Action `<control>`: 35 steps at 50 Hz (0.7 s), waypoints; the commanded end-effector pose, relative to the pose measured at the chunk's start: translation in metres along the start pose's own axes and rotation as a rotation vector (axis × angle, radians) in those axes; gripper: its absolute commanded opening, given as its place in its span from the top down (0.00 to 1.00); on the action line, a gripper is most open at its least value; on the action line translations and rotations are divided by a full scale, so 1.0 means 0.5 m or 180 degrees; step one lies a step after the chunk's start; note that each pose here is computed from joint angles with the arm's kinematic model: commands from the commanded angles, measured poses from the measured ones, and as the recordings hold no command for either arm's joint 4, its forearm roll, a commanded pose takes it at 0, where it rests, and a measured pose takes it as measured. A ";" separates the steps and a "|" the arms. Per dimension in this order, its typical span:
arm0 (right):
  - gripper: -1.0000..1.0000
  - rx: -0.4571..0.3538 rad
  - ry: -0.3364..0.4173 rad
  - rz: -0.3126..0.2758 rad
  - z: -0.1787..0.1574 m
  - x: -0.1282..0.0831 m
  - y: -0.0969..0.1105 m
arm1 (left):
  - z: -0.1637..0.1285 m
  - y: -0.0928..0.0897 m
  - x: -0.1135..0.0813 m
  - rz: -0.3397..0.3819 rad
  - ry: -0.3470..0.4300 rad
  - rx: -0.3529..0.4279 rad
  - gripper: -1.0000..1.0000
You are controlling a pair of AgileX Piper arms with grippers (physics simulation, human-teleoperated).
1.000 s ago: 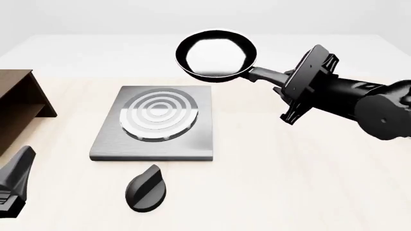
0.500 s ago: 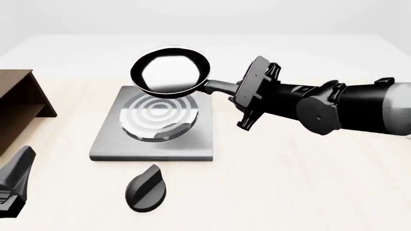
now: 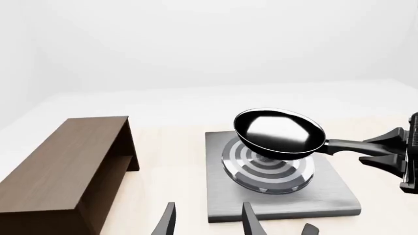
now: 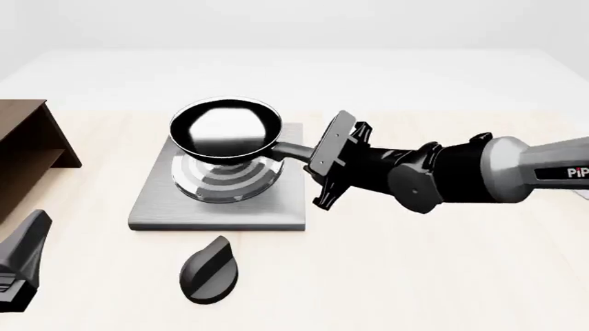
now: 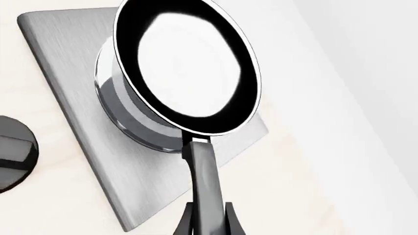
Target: Turn on the stove and put the frying pan on it.
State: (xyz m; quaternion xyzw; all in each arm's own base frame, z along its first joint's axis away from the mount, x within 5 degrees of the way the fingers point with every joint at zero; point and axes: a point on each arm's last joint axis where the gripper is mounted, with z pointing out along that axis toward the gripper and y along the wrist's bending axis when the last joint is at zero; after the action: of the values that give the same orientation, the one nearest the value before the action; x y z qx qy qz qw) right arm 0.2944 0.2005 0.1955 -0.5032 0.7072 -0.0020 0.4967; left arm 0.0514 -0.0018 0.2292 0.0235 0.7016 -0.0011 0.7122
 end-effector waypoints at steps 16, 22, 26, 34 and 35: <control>1.00 0.0035 0.0007 0.0437 0.014 0.029 0.024 | -0.001 0.000 -0.003 -0.0004 -0.0010 -0.0003 0.00; 1.00 -0.0002 0.0020 0.0421 0.018 0.036 0.038 | 0.000 0.000 -0.003 -0.0011 -0.0013 -0.0010 0.00; 1.00 -0.0001 0.0010 0.0412 0.013 0.033 0.036 | -0.001 0.000 -0.003 -0.0012 -0.0015 -0.0008 0.00; 0.00 -0.0112 -0.0046 0.0325 0.001 0.008 0.057 | 0.000 0.000 -0.001 -0.0027 -0.0009 -0.0008 0.00; 0.00 -0.0104 -0.0040 0.0302 0.000 0.012 0.057 | 0.000 0.000 -0.001 -0.0027 -0.0008 -0.0008 0.00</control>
State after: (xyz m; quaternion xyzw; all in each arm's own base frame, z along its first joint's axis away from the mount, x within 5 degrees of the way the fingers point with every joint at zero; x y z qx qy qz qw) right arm 0.2817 0.2027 0.1693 -0.4789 0.7316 0.0251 0.4845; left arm 0.0512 -0.0017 0.2303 0.0212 0.7004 -0.0021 0.7134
